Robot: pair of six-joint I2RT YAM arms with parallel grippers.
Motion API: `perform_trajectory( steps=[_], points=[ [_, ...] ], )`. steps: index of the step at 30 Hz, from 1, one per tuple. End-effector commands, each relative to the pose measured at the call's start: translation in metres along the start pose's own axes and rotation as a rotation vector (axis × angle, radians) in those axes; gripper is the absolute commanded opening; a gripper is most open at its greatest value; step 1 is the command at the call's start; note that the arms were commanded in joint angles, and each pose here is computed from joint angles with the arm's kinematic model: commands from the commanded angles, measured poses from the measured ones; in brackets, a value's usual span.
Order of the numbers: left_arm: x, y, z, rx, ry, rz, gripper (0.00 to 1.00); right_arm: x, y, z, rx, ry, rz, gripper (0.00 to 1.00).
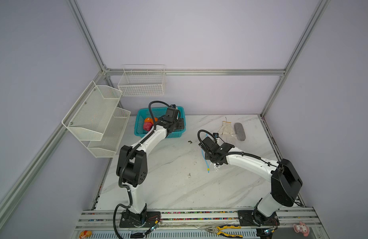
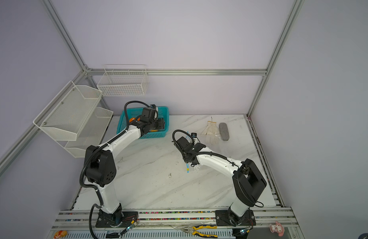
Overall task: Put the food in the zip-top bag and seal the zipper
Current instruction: 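Move the left gripper over the teal basket while the right gripper holds the zipper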
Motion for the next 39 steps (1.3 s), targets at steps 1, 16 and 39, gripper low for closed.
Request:
perform_trajectory(
  steps=[1,16,39],
  points=[
    [0.005,0.018,0.019,0.072,0.06,0.056,0.67,-0.01,0.004,0.009,0.013,-0.02,0.042,0.0],
    [0.029,0.072,-0.002,-0.01,0.262,0.118,0.75,-0.001,0.014,0.005,0.003,-0.004,0.074,0.0],
    [-0.004,0.064,-0.062,-0.126,0.377,0.006,0.78,-0.004,0.018,0.001,0.002,-0.004,0.089,0.0]
  ],
)
Point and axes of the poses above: each gripper's point midway between its finger pads, its own x axis out along the fingers, its own y axis along the line the jaws close on, z = x × y, the point moved 8 cm from there along -x, back along the fingers, and after that the axes turned 8 degrees about x, right-handed, at the moved point
